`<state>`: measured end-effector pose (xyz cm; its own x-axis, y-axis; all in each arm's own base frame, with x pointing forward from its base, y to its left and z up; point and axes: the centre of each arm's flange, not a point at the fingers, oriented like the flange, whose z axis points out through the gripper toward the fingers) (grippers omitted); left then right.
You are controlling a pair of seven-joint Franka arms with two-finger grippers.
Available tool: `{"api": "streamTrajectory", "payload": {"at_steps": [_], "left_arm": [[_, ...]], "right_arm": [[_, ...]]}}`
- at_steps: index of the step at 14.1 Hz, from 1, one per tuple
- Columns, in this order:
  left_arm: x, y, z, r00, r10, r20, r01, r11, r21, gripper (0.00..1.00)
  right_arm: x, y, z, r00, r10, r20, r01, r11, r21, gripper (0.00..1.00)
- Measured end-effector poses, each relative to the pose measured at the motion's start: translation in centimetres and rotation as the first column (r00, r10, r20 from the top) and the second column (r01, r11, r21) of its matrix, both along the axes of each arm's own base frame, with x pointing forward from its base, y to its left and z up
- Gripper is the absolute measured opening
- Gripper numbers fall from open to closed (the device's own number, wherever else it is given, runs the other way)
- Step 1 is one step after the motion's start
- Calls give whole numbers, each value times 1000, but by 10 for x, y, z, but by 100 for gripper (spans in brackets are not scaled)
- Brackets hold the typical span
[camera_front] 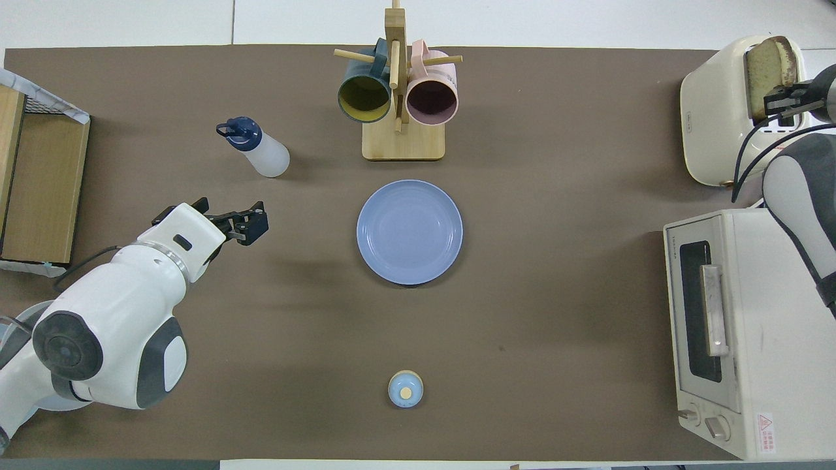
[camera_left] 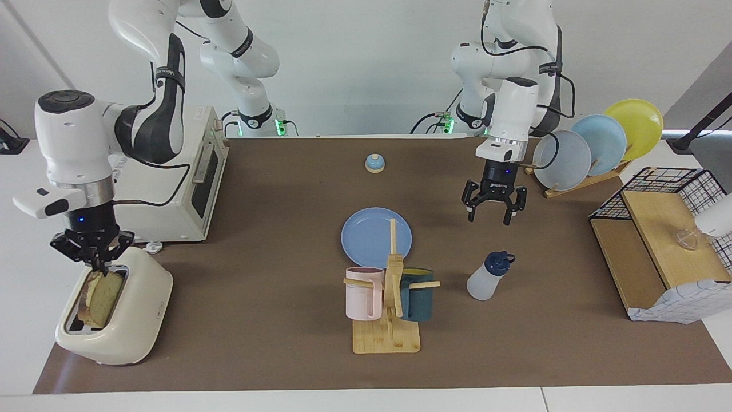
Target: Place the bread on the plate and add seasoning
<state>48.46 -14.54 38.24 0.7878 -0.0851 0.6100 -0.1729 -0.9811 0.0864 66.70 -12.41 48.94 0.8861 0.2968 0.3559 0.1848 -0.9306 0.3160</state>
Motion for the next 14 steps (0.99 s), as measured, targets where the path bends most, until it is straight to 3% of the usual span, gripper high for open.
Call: {"api": "streamTrajectory", "payload": {"at_steps": [3,8,12,14], "left_arm": [[2,0,-34,998,1,58,0,1000,-24,100],[4,-5,-52,999,-6,52,8,1000,-26,100],[14,-13,-80,997,-13,71,15,999,-38,100],[23,-10,-86,997,-2,77,4,1000,-30,100]], "right_arm": [[3,-1,20,1000,25,-15,-25,999,-20,8],[0,39,91,989,94,-119,-98,995,-34,7],[-32,122,148,965,169,-200,-176,984,-18,7],[-55,170,167,961,155,-228,-157,988,11,7]]}}
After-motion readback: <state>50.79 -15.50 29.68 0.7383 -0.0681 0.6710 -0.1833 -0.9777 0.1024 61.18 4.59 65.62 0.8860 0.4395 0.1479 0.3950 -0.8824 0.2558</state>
